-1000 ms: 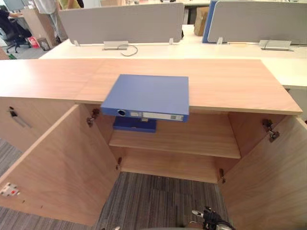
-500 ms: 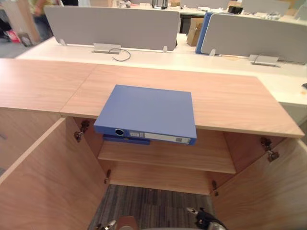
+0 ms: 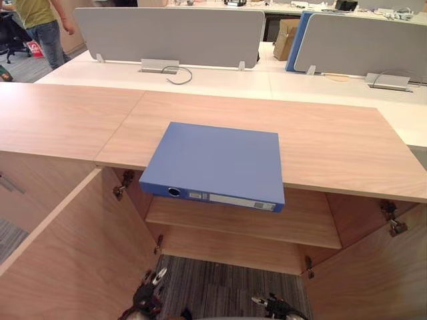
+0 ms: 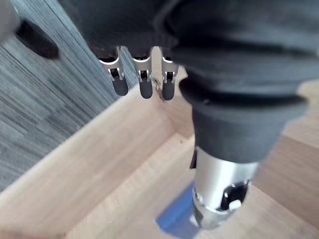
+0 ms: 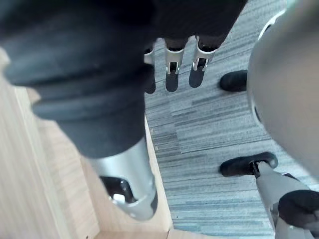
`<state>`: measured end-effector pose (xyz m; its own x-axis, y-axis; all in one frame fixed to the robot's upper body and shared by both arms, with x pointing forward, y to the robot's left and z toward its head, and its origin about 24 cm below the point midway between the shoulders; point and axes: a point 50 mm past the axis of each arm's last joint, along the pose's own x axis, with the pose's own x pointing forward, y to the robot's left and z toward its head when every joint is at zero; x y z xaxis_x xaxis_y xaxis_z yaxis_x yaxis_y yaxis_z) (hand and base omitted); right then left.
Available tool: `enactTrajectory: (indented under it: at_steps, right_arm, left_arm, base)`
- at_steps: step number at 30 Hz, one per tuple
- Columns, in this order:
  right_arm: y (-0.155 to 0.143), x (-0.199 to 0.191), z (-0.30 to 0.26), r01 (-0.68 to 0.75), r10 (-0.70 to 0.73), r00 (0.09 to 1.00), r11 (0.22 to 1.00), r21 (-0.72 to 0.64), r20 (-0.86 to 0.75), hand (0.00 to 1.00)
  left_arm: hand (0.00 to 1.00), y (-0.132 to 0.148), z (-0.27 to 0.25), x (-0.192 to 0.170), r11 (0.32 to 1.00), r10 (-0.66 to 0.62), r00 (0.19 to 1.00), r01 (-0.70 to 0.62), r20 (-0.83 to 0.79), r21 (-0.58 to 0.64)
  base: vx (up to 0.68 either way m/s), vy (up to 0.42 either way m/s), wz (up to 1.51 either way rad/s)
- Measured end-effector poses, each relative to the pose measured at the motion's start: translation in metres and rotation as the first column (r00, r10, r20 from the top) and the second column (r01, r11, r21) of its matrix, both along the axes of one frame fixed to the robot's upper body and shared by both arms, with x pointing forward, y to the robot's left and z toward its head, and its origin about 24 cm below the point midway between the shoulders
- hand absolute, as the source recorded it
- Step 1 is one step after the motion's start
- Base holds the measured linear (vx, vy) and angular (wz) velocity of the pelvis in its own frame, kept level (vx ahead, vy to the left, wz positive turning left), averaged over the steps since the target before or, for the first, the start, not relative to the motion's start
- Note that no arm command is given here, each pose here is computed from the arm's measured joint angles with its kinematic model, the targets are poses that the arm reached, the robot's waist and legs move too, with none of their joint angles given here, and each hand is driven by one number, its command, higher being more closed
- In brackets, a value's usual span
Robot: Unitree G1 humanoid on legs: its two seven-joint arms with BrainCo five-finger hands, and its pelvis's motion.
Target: Walk over to the cabinet, pick up the folder, carry it to the office cabinet, place the folder inside the office cabinet, then close the office cabinet door
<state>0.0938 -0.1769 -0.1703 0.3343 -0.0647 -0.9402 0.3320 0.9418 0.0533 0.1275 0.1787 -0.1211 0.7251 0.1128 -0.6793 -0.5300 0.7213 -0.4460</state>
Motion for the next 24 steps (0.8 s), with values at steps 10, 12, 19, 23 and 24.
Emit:
enactTrajectory:
  at_steps: [10, 12, 19, 23, 24]
  right_arm:
    - [0.002, -0.017, -0.002, -0.048, 0.047, 0.998, 0.999, -0.021, -0.033, 0.00]
    - [0.004, -0.016, -0.002, -0.039, 0.039, 0.999, 0.999, -0.023, -0.021, 0.00]
    - [0.012, -0.013, 0.000, -0.025, 0.025, 1.000, 0.999, -0.039, 0.002, 0.00]
    - [0.017, -0.007, 0.001, -0.029, 0.031, 0.999, 0.998, -0.051, 0.034, 0.00]
    - [0.016, -0.007, 0.001, -0.037, 0.039, 0.999, 0.998, -0.055, 0.035, 0.00]
  left_arm:
    - [0.00, 0.038, 0.164, 0.057, 0.849, 0.025, 0.804, -0.330, 0.594, 0.412]
    - [0.00, 0.055, 0.188, 0.052, 0.708, 0.045, 0.784, -0.462, 0.619, 0.534]
    - [0.00, 0.050, 0.282, 0.032, 0.238, -0.031, 0.565, -0.797, 0.824, 0.555]
    - [0.00, 0.019, 0.318, 0.029, 0.072, -0.296, 0.469, -0.858, 0.832, 0.509]
    - [0.00, 0.016, 0.319, 0.030, 0.066, -0.311, 0.469, -0.857, 0.827, 0.511]
  base:
    - [-0.01, -0.001, -0.02]
    - [0.00, 0.000, 0.00]
    - [-0.04, -0.001, 0.01]
    - [-0.03, -0.008, -0.12]
    - [-0.04, -0.020, -0.09]
